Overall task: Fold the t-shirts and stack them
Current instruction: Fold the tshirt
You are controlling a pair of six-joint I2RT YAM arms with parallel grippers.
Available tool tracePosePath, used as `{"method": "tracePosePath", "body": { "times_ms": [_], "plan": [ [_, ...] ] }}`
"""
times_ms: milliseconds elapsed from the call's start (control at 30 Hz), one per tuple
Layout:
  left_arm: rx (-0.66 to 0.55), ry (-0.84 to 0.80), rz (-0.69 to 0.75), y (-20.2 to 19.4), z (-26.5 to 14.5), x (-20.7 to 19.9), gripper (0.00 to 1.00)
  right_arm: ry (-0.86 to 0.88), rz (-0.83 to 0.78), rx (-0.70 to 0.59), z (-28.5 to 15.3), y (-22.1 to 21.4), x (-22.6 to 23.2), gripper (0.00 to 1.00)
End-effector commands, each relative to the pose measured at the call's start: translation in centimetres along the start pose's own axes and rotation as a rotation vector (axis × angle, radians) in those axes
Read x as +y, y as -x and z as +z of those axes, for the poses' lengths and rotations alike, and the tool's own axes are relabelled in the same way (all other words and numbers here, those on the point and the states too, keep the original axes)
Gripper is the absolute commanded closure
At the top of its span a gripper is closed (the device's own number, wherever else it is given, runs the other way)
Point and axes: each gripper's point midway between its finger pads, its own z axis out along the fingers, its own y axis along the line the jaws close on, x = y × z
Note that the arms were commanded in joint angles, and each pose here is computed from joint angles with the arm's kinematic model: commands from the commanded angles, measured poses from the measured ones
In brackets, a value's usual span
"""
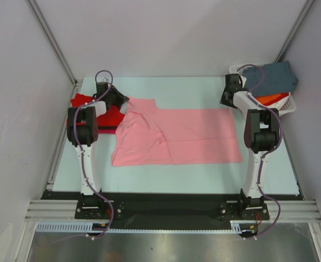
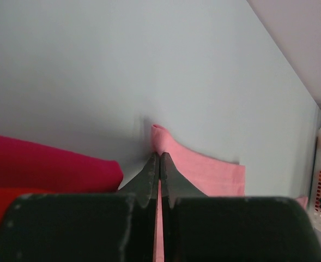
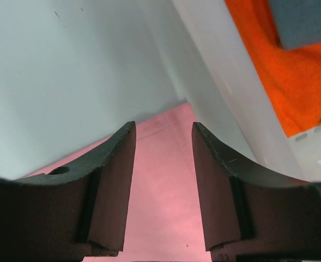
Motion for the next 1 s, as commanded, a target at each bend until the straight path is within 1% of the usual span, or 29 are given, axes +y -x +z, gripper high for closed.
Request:
{"method": "tracePosePath", "body": {
  "times_ms": [0,167,367,533,700,767,867,900,967],
  "plan": [
    [-0.111,0.020,-0.004,4.2,-2.4,0.0,1.00,-0.020,-0.016,-0.008,0.6,0.8,-0.1,0.50],
    [-0.144,0.026,-0.008,4.8,-3.2,0.1,1.00,-0.026,-0.023,0.005,1.2,0.4,0.0,0.50],
    [-0.122,0.003,-0.017,4.4,-2.8,0.1,1.00,-0.077,-0.040,0.021,2.4,-0.5,-0.7,0.51],
    [-0.118,-0.002,-0.013,4.2,-2.6,-0.2,1.00,-0.084,-0.047,0.036,3.2,-1.1,-0.8,0.56],
    [-0.114,-0.013,-0.001,4.1,-2.3,-0.7,1.00,-0.109,-0.051,0.042,3.7,-1.4,-1.3,0.59],
    [-0.112,-0.012,0.013,4.0,-2.1,-1.0,1.00,-0.102,-0.055,0.039,3.6,-1.3,-1.1,0.66],
    [-0.108,-0.009,0.032,3.9,-1.9,-1.4,1.00,-0.120,-0.064,0.032,3.7,-1.2,-1.3,0.68],
    [-0.108,-0.012,0.040,3.8,-1.8,-1.7,1.00,-0.119,-0.067,0.031,3.8,-1.2,-1.3,0.80],
    [-0.103,-0.013,0.058,3.6,-1.7,-2.1,1.00,-0.118,-0.071,0.035,3.8,-1.2,-1.2,0.89]
  ]
}}
